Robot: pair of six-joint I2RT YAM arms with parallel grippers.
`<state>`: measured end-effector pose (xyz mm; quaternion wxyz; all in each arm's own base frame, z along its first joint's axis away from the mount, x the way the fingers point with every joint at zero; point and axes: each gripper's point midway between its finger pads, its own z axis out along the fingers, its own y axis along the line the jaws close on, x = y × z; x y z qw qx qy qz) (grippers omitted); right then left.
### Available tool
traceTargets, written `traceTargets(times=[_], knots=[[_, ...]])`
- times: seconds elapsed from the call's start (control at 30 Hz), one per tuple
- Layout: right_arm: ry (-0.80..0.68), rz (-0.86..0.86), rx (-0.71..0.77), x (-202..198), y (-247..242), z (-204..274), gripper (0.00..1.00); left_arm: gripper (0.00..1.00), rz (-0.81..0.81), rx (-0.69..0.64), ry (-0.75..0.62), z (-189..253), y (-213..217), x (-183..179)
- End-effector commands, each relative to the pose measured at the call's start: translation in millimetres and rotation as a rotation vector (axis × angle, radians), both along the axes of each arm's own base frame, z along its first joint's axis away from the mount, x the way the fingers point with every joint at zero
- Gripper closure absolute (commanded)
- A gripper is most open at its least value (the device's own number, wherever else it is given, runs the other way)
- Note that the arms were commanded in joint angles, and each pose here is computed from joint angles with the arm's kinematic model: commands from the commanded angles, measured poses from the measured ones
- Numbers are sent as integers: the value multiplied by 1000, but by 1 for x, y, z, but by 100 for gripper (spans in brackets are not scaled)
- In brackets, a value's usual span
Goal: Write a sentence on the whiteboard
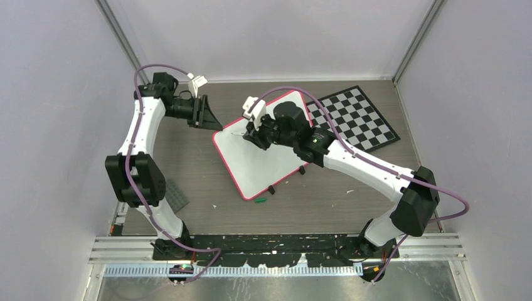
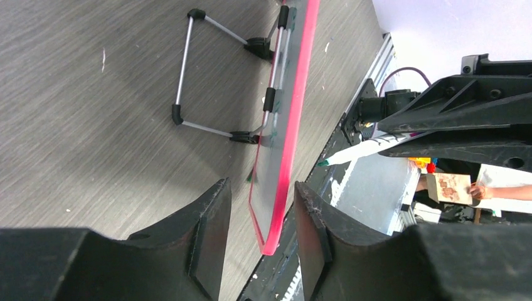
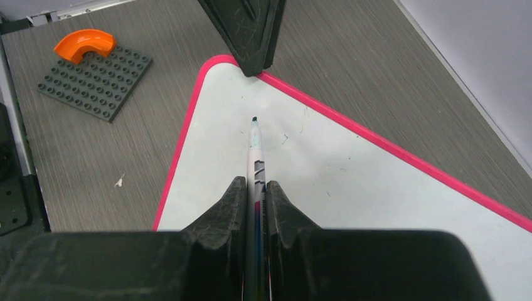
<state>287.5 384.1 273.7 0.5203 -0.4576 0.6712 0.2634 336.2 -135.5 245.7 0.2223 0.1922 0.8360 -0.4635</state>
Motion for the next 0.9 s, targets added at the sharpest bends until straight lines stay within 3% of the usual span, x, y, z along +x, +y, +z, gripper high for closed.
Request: traceTargets(times=[0.0,0.17,0.57,0.87], knots=[[-41,0,81,1,7,26,100,57,0,-16,-41,12,-2,-8],[-32,22,79,-3,14,23,100,58,5,-13,-36,8,-2,-9],[-59,-26,66,6,16,21,100,87,6,-10,-47,6,-2,-8],[-60,-27,79,9,20,24,100,97,4,-17,-47,6,-2,-8]])
